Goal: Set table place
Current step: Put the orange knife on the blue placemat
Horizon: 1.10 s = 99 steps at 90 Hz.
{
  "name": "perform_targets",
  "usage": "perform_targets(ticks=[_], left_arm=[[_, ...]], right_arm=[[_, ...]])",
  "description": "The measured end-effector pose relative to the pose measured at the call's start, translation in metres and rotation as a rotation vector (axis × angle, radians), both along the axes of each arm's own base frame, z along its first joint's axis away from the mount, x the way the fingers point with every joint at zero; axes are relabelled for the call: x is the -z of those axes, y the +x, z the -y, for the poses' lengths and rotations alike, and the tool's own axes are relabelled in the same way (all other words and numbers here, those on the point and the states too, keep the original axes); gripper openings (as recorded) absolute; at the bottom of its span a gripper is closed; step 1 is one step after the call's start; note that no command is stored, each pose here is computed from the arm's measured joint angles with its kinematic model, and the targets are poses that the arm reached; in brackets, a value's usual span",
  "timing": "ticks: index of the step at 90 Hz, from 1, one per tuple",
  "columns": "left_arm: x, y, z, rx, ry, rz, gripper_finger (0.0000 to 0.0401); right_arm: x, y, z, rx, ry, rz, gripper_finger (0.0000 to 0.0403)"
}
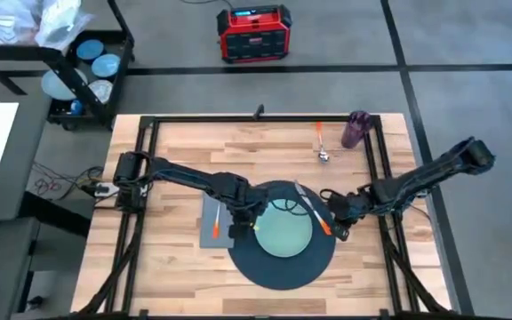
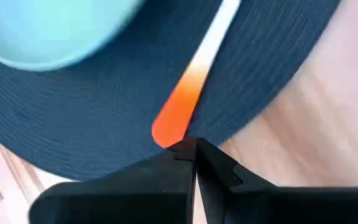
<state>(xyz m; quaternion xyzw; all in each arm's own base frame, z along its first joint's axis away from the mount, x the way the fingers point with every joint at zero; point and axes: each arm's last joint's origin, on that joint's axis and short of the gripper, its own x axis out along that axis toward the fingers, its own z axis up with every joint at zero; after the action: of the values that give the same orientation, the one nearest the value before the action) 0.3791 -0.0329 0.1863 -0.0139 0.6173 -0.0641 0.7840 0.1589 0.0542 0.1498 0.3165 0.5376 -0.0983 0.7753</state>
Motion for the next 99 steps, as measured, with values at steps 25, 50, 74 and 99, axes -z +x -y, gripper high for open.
perform_targets(ticks=[25,50,74,99], left_arm=[[-0.0002,0.0009,0.0004,0.030,0.006,0.014,0.0000],[-0.0003,0.0013,0.0003,0.003,0.005,0.014,0.0000],[-0.0003,0.0009,0.0049,0.009,0.019,0.015,0.0000],[-0.0003,0.0009,0.0043,0.027,0.034,0.019,0.0000]], right_arm=[[0.0070,0.0003,-0.0004,0.016,0.025,0.048,0.0000],[0.0069,0.0002,-0.0013,0.001,0.025,0.051,0.0000],[0.0097,-0.0056,-0.0016,0.007,0.016,-0.014,0.0000],[0.0077,-0.0021,-0.0029,0.006,0.031,0.027,0.0000]])
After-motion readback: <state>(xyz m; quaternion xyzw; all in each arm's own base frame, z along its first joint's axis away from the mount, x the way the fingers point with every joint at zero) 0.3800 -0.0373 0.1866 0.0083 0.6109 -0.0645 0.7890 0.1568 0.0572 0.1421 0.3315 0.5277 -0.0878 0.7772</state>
